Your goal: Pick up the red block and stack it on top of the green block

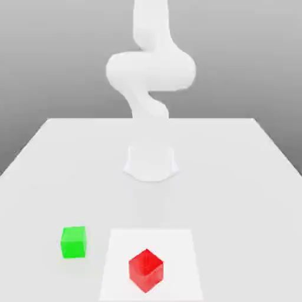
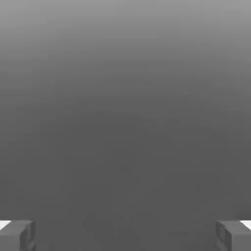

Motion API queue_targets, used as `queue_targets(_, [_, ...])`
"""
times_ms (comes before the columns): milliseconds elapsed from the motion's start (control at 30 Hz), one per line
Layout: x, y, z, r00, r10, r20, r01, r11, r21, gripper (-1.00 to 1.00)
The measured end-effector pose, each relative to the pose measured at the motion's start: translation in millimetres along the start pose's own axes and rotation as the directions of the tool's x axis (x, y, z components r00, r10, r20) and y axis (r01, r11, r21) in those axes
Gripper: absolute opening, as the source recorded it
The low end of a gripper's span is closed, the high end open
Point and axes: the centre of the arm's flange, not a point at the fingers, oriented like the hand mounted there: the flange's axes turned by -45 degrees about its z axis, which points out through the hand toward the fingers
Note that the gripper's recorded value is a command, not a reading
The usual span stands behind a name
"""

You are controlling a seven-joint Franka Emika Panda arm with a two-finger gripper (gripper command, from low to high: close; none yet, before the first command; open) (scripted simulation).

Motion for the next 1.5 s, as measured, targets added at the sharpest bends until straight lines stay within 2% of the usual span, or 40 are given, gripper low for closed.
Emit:
queue_targets(267, [-42.4,4.6,168.4,0.950,-0.219,0.223,0.192,0.972,0.135,0.00])
queue_targets(533, [-133.5,0.3,302.7,0.808,-0.439,0.392,0.351,0.894,0.278,0.00])
queue_targets(767, [-237.2,5.5,381.5,0.614,-0.613,0.498,0.461,0.790,0.404,0.00])
queue_targets(933, [-282.3,6.8,426.3,0.582,-0.636,0.507,0.476,0.772,0.422,0.00])
queue_targets(967, [-290.5,6.8,434.2,0.581,-0.636,0.508,0.475,0.772,0.422,-1.00])
queue_targets(1200, [-292.3,6.7,435.7,0.580,-0.636,0.509,0.474,0.772,0.424,-1.00])
queue_targets(1367, [-258.5,7.8,397.0,0.581,-0.635,0.509,0.474,0.772,0.424,-1.00])
queue_targets(1500, [-265.8,83.9,356.9,0.616,-0.569,0.545,0.427,0.822,0.377,-1.00])
